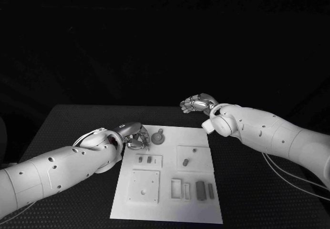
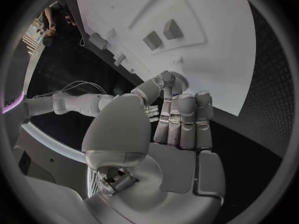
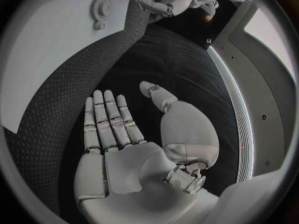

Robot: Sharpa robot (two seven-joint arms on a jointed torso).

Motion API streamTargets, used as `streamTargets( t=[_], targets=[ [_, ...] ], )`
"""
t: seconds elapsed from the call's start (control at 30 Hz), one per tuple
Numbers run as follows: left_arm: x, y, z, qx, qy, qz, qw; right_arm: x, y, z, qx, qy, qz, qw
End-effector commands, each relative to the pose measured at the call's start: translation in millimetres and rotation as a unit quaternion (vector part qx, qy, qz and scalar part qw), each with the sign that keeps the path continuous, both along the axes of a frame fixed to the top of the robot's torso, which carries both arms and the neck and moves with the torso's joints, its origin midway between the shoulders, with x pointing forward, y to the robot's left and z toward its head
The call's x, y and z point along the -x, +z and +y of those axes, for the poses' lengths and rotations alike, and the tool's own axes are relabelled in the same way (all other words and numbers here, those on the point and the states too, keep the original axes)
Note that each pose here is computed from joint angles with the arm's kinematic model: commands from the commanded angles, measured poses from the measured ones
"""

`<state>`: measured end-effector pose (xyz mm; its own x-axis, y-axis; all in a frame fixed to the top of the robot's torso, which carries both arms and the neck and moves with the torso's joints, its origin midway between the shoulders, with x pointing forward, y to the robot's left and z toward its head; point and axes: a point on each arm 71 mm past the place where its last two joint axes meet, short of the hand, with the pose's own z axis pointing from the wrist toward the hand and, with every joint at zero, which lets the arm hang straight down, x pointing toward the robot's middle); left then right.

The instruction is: Assemble the parts on the task board

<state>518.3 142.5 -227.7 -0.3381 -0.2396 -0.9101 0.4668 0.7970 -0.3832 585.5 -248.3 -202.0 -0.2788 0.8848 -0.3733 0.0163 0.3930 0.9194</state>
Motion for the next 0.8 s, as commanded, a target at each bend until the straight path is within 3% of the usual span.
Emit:
streamTargets(
  t=[0.03,0.47,0.8],
  targets=[
    [1.3,-2.0,-1.1,-0.010,-0.006,0.014,1.000,0.3,0.7,1.0,0.000,0.005,-0.005,1.000],
    [1.3,-8.1,1.9,-0.034,-0.007,0.033,0.999,0.3,0.7,0.7,0.001,0.005,-0.005,1.000],
    [-0.7,-10.8,-1.5,-0.033,-0.006,0.025,0.999,0.6,0.8,1.9,0.000,0.007,-0.005,1.000]
  ],
)
